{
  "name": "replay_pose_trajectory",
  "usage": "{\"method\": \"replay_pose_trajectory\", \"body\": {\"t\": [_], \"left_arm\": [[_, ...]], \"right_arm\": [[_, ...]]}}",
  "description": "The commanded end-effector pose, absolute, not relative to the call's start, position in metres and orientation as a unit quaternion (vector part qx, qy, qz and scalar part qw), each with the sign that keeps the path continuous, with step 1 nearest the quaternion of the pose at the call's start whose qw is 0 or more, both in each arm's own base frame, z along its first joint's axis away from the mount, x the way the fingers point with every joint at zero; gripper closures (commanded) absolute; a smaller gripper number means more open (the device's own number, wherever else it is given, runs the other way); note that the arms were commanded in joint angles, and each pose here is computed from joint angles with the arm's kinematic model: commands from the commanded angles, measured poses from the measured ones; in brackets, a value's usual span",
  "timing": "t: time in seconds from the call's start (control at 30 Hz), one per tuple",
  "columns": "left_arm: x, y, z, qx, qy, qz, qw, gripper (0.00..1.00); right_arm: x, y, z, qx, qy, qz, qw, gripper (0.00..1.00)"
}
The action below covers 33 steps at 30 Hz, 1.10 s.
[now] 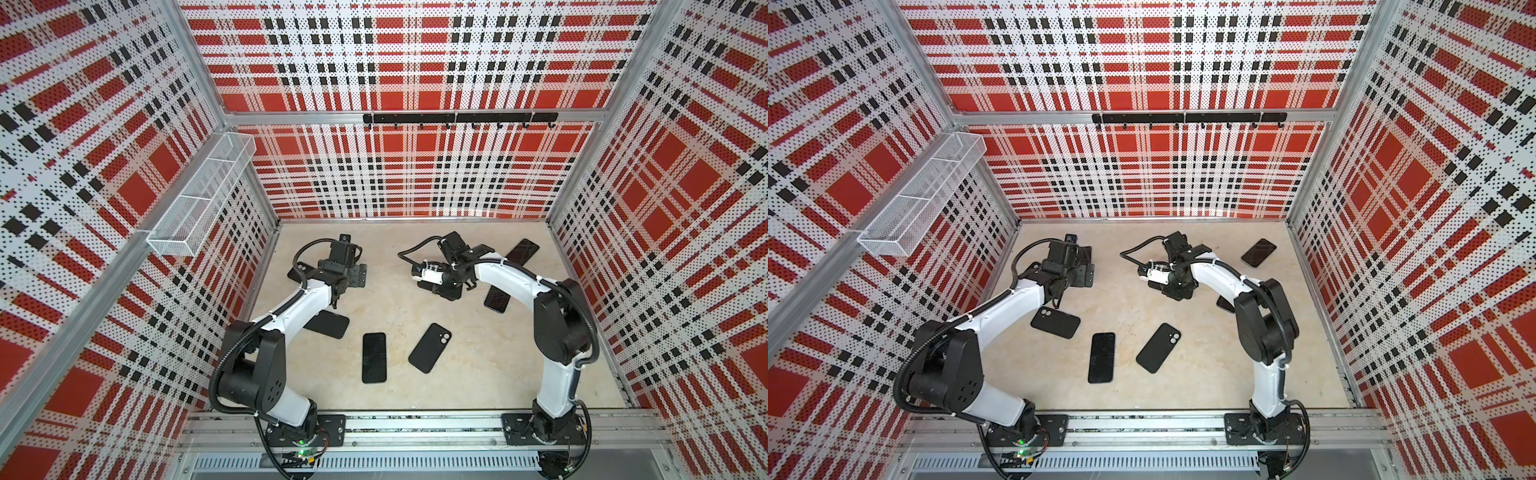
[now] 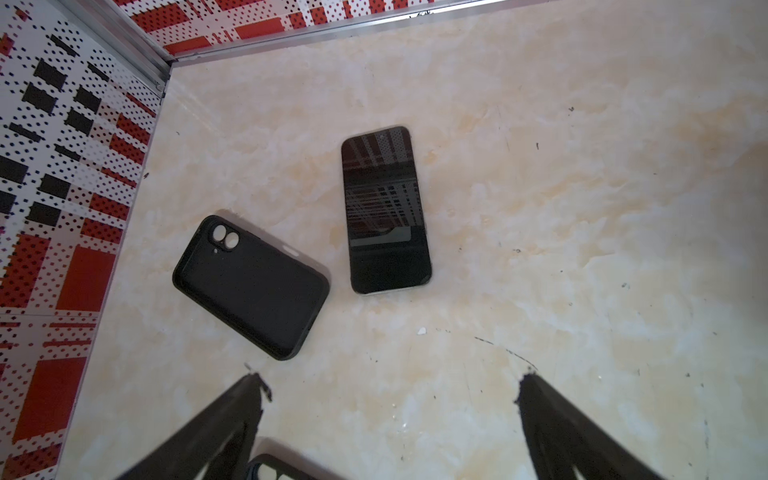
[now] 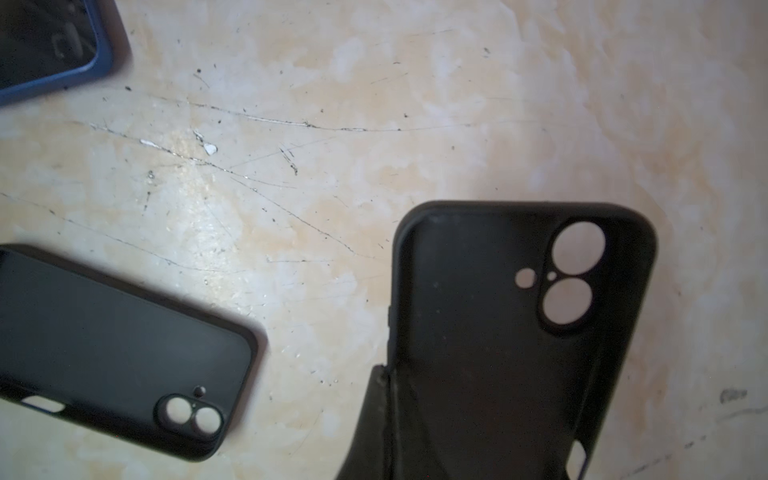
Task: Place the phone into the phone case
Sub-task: 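Carry the black case toward the table center and release it with the right gripper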
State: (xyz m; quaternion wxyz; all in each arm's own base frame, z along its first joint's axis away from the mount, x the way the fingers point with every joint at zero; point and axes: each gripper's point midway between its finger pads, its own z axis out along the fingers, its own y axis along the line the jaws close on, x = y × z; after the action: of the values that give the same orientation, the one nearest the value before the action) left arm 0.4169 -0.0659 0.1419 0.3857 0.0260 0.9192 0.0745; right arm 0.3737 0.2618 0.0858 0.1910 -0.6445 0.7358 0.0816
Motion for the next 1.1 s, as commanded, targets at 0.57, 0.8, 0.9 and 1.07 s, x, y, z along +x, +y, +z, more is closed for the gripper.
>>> {"method": "replay_pose_trajectory", "body": {"t": [0.57,0.8,0.9,1.07], "left_arm": [[0.422,-0.061,0.142,0.011,0.921,0.061,0.384,0.02],[0.422,-0.061,0.141,0.011,0.922,0.060,0.383,0.02],[0.422,-0.061,0.141,0.011,0.921,0.061,0.383,0.02],[0.422,-0.059,0.143,0.011,0.920,0.065,0.386,0.02]], "right_arm": [[0.382,0.268,0.022,-0.704,0.702,0.043,0.102,0.97],[0.385,0.275,0.034,-0.703,0.698,0.049,0.123,0.47],[0.390,0.277,0.048,-0.696,0.703,0.045,0.139,0.46],[0.399,0.278,0.086,-0.647,0.739,0.036,0.188,0.34]]}}
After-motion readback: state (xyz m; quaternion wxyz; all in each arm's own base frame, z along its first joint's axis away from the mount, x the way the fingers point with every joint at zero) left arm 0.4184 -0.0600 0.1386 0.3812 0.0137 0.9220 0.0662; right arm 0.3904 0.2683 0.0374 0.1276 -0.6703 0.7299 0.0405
